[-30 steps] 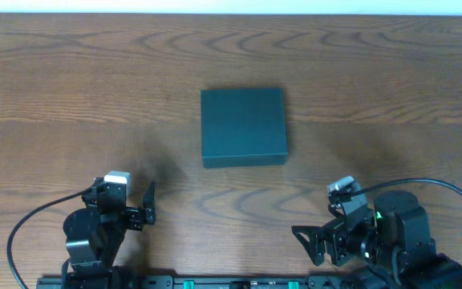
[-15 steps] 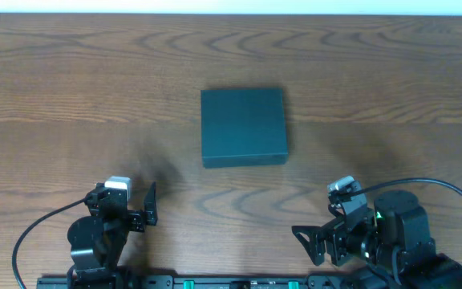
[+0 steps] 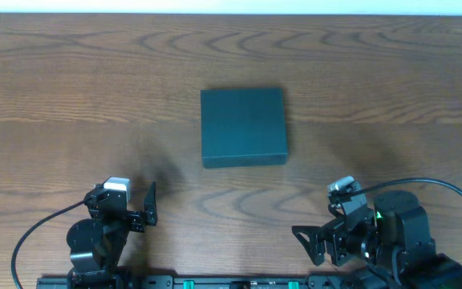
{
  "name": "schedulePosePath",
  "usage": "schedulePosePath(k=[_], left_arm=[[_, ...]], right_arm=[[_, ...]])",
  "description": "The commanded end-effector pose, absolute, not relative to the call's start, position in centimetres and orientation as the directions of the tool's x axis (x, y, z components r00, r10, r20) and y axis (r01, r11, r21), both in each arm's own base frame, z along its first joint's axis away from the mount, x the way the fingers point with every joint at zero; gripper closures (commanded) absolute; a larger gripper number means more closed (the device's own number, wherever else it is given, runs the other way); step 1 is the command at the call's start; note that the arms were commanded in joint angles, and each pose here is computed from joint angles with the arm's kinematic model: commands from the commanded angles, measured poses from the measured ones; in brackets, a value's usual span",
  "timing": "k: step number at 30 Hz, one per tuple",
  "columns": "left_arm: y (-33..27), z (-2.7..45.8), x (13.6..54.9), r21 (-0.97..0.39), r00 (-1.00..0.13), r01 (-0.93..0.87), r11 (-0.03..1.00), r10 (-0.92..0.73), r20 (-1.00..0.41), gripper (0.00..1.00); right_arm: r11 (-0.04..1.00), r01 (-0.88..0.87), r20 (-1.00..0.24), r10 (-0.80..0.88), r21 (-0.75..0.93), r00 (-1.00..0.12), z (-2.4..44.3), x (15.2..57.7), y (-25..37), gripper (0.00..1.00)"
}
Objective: Pack container
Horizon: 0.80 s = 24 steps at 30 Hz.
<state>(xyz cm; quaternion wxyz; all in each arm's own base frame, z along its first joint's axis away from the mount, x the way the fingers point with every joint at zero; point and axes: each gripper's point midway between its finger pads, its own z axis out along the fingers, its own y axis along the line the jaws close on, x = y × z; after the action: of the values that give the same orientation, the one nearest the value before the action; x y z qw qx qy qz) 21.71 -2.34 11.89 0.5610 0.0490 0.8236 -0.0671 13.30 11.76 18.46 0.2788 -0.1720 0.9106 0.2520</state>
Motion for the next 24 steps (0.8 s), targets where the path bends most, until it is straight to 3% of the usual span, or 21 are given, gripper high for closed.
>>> schedulePosePath(k=[1,24], left_arm=[[-2.43,11.12,21.68,-0.071,-0.379,0.158,0.985,-0.005,-0.926,0.05],[-2.43,11.12,21.68,-0.07,-0.379,0.159,0.985,-0.005,-0.926,0.05]], right_arm=[[0.809,-0.472,-0.613,-0.182,0.351,-0.769,18.99,13.33,11.79,0.01],[0.812,-0.474,-0.618,-0.186,0.341,-0.764,18.98,13.44,11.7,0.01]])
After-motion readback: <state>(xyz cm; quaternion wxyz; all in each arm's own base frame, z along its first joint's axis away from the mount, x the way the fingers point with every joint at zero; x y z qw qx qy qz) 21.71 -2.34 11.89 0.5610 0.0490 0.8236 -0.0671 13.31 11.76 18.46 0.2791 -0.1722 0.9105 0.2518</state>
